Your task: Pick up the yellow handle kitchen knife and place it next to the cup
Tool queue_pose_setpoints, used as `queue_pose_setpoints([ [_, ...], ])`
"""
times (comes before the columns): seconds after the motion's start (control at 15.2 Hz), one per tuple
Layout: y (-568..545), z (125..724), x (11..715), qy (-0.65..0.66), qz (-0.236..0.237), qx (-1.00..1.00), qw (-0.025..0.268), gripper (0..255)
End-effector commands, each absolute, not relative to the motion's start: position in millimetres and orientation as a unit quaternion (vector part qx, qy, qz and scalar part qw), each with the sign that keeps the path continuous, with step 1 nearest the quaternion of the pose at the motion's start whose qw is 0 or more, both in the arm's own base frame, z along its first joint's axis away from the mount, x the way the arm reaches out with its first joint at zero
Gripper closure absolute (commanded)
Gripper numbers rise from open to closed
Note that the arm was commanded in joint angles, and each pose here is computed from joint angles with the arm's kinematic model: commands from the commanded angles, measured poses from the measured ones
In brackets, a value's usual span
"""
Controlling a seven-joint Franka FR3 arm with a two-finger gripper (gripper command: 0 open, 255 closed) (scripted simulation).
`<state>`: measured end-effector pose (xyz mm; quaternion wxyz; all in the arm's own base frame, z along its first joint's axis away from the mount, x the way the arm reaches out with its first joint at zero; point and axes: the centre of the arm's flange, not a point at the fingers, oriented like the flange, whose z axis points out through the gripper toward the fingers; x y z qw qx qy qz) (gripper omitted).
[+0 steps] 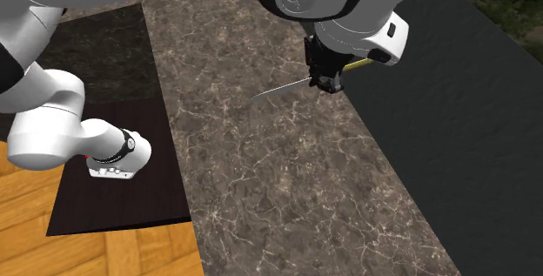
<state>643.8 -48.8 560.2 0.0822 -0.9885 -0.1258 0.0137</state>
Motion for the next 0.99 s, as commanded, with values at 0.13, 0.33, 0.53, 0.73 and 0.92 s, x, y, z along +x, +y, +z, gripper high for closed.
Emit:
queue_pose_setpoints([
  [0.13,0.7,558.1,617.9,-0.126,0.014,-0.989,0.082,255],
  [0.33,36.3,558.1,600.4,-0.126,0.014,-0.989,0.082,255],
  [0.53,71.8,558.1,582.9,-0.126,0.014,-0.989,0.082,255],
  [0.73,107.3,558.1,565.5,-0.126,0.014,-0.989,0.082,255],
  [0.92,142.9,558.1,548.0,-0.126,0.014,-0.989,0.082,255],
])
